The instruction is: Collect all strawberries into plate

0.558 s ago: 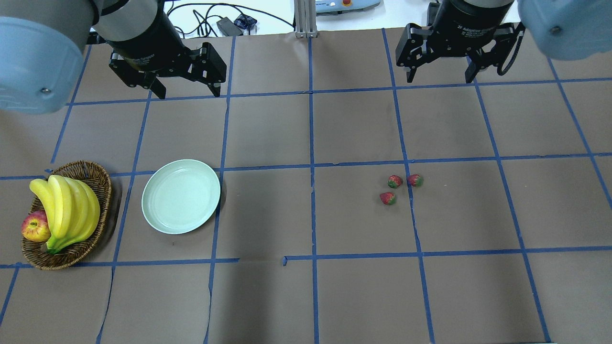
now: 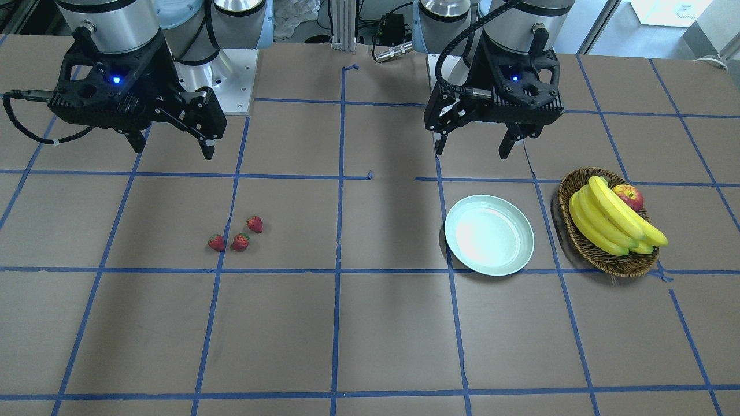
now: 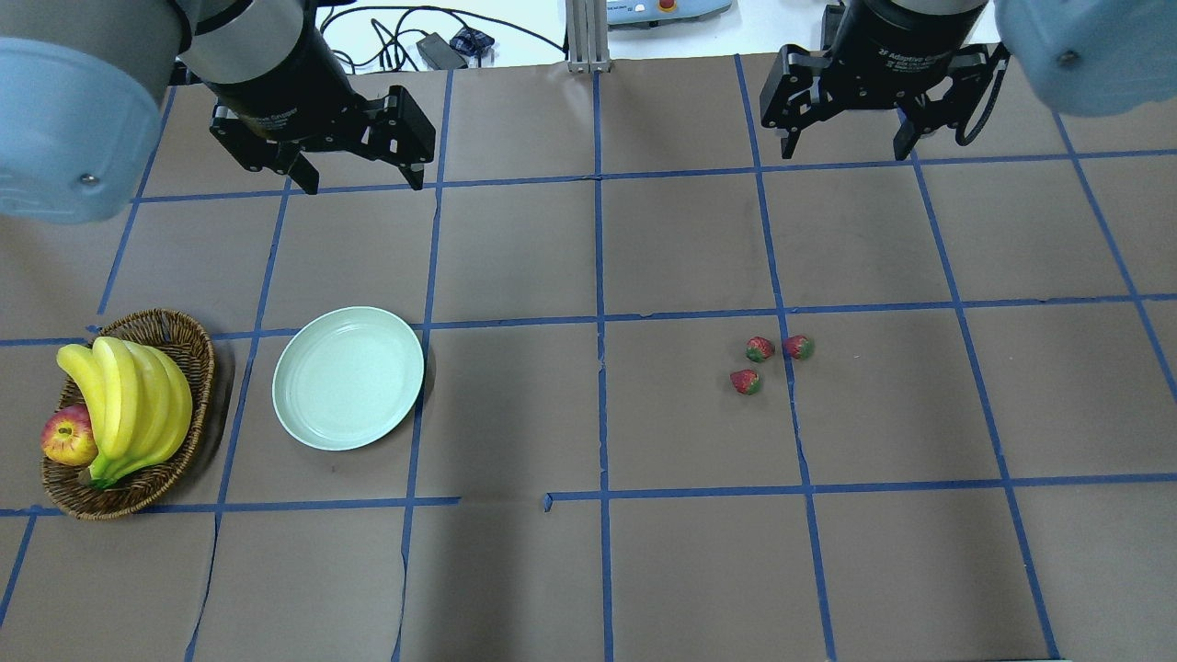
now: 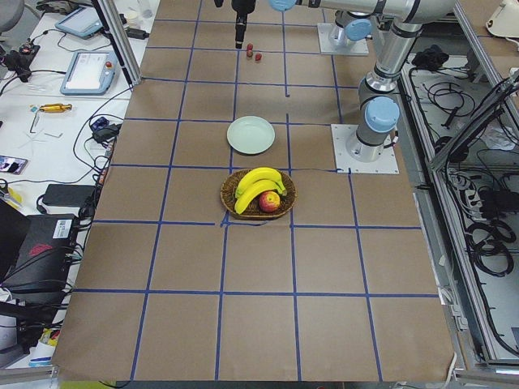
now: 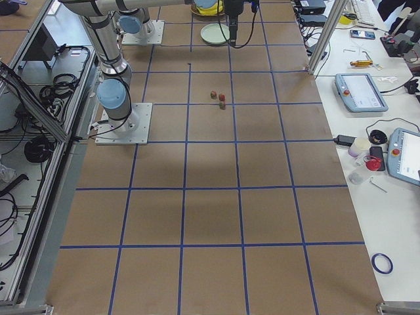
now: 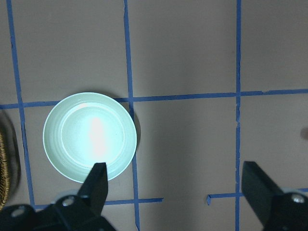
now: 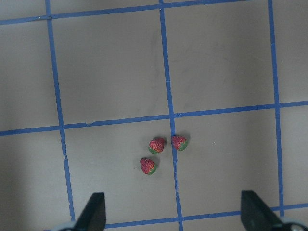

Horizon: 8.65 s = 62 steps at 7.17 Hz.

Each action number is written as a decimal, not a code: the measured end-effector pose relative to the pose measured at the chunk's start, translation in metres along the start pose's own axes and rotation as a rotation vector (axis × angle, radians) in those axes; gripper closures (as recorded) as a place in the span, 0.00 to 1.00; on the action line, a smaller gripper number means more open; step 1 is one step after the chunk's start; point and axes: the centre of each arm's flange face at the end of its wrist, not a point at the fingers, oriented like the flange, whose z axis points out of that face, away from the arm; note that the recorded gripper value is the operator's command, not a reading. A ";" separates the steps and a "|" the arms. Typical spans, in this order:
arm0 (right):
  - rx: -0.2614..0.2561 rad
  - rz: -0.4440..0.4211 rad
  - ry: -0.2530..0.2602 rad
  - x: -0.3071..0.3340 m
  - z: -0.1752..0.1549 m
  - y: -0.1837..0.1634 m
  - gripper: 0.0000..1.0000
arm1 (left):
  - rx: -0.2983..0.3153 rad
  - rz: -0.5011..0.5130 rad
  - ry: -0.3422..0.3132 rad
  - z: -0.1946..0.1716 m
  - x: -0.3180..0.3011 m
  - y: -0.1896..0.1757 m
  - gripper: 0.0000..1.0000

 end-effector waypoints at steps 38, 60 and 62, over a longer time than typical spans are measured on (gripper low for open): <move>-0.059 -0.017 -0.022 0.050 0.291 -0.020 1.00 | -0.058 0.005 -0.004 0.029 -0.001 0.007 0.00; -0.208 -0.030 0.072 -0.036 0.314 0.025 0.02 | -0.055 0.008 -0.004 0.026 -0.002 0.014 0.00; -0.225 -0.017 0.088 -0.026 0.325 0.027 0.22 | -0.056 0.008 -0.005 0.026 -0.002 0.015 0.00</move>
